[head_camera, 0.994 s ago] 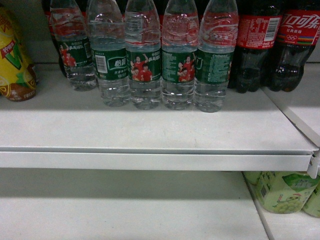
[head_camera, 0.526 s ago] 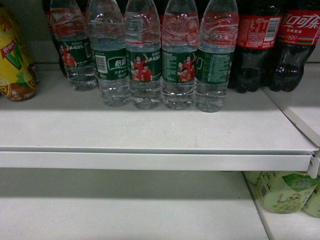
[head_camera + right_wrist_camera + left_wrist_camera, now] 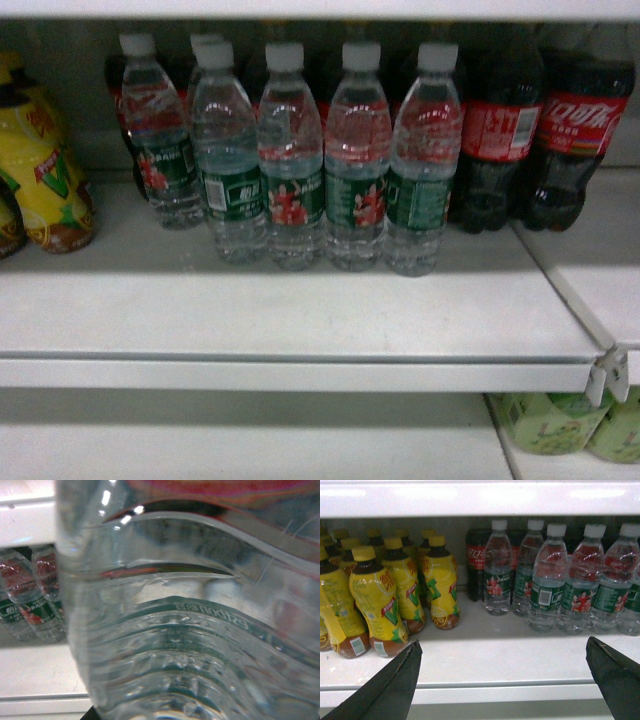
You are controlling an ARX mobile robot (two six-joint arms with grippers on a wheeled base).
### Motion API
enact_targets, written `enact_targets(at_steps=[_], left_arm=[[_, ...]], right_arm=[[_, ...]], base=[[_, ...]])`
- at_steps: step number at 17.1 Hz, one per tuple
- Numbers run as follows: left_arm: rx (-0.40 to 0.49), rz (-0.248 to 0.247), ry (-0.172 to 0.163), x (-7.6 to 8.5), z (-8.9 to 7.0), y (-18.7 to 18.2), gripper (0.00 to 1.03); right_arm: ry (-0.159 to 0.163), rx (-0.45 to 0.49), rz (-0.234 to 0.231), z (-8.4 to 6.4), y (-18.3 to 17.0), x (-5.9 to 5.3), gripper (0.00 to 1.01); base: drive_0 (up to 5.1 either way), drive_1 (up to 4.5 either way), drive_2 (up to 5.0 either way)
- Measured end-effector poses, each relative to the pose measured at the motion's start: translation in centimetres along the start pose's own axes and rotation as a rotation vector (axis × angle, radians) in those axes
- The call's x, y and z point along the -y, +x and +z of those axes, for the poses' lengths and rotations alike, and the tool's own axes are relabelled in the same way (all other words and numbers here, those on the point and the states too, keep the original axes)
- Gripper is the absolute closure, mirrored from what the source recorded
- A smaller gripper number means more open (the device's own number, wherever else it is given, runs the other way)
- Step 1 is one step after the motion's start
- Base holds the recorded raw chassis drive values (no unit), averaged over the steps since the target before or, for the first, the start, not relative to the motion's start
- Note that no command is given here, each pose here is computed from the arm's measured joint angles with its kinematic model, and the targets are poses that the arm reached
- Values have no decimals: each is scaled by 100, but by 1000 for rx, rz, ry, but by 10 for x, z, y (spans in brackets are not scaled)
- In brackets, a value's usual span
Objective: Move water from second to third shelf
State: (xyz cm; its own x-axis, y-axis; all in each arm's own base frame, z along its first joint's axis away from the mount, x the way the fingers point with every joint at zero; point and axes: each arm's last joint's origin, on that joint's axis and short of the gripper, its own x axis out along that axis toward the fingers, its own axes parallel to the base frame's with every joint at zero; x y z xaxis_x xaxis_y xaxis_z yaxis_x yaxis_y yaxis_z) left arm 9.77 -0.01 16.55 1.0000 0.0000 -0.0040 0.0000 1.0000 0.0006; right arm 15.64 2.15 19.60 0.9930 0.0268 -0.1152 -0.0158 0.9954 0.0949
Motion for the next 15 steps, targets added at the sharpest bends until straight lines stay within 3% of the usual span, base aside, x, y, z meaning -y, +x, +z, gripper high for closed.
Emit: enact_targets(at_steps=[13,15], left_arm=[[5,-2,0,0,0,0,5],[1,-2,0,0,0,0,5]], right_arm=[[1,8,1,1,0,0,60],[0,5,1,1,0,0,60]], base=[[0,0,0],[-435,211,211]])
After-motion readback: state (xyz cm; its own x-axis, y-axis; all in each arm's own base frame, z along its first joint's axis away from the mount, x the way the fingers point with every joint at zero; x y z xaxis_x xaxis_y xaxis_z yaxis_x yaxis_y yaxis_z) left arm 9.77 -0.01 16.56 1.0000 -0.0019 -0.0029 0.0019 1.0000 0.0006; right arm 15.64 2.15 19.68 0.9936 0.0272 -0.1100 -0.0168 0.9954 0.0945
